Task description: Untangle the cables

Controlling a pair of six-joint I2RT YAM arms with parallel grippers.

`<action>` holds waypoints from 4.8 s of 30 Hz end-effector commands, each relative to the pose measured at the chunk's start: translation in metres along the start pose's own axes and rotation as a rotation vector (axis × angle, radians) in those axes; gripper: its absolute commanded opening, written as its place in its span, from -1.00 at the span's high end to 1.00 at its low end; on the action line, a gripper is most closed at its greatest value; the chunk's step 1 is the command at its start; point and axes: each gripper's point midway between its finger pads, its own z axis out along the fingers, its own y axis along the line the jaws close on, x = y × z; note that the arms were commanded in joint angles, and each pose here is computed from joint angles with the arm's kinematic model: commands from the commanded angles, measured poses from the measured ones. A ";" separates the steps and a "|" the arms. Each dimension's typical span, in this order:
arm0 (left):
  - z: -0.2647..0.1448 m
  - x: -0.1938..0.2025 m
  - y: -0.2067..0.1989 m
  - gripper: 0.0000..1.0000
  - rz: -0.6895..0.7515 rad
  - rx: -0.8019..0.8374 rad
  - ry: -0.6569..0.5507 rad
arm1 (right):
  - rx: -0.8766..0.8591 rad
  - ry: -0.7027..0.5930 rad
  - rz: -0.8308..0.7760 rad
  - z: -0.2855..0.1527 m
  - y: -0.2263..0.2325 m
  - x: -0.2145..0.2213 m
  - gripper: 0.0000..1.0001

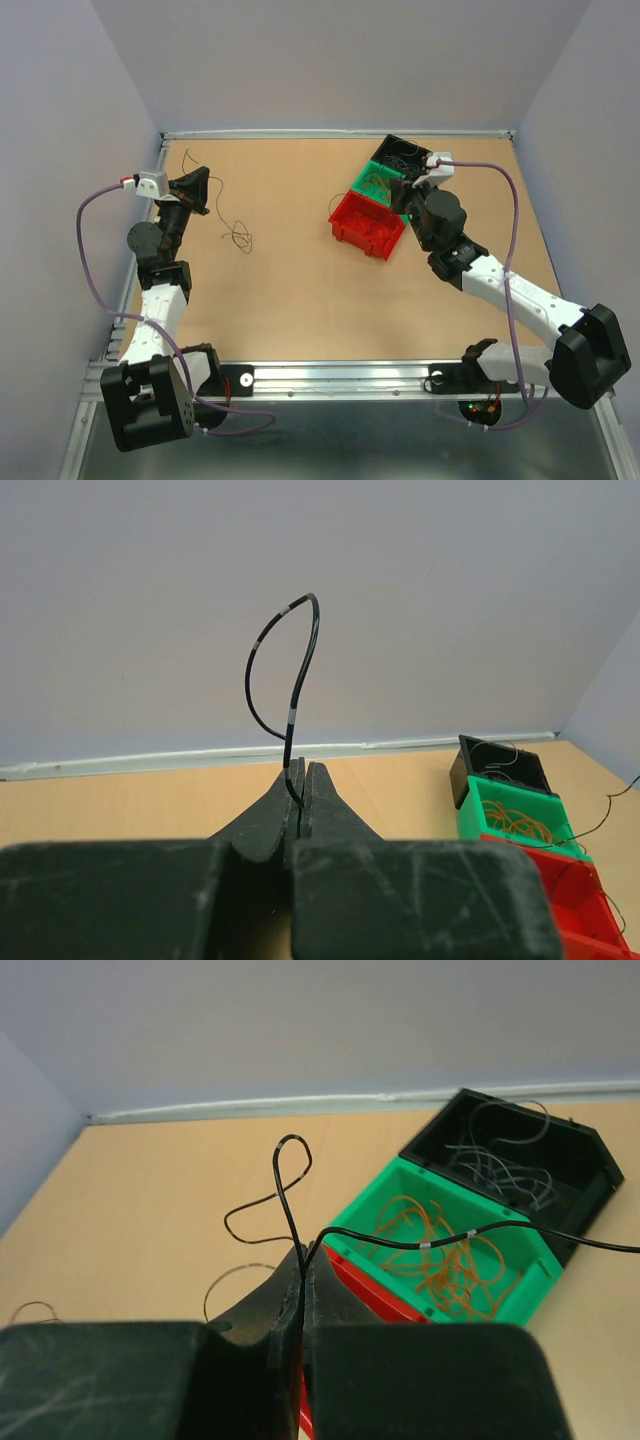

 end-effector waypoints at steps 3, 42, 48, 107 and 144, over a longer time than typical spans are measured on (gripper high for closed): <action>-0.001 -0.018 -0.011 1.00 0.051 0.041 -0.062 | 0.177 0.003 -0.022 -0.010 -0.040 0.019 0.99; -0.002 -0.019 -0.013 1.00 0.058 0.046 -0.067 | -0.003 0.362 -0.038 -0.070 -0.037 0.133 0.99; -0.001 -0.019 -0.013 1.00 0.060 0.048 -0.065 | 0.045 0.447 -0.123 -0.040 -0.037 0.157 0.99; 0.014 0.028 -0.093 1.00 0.162 0.334 0.079 | -0.096 0.482 -0.269 0.013 0.003 0.112 -0.54; 0.014 0.031 -0.094 1.00 0.176 0.336 0.092 | 0.361 0.487 -0.198 -0.008 -0.118 0.169 0.18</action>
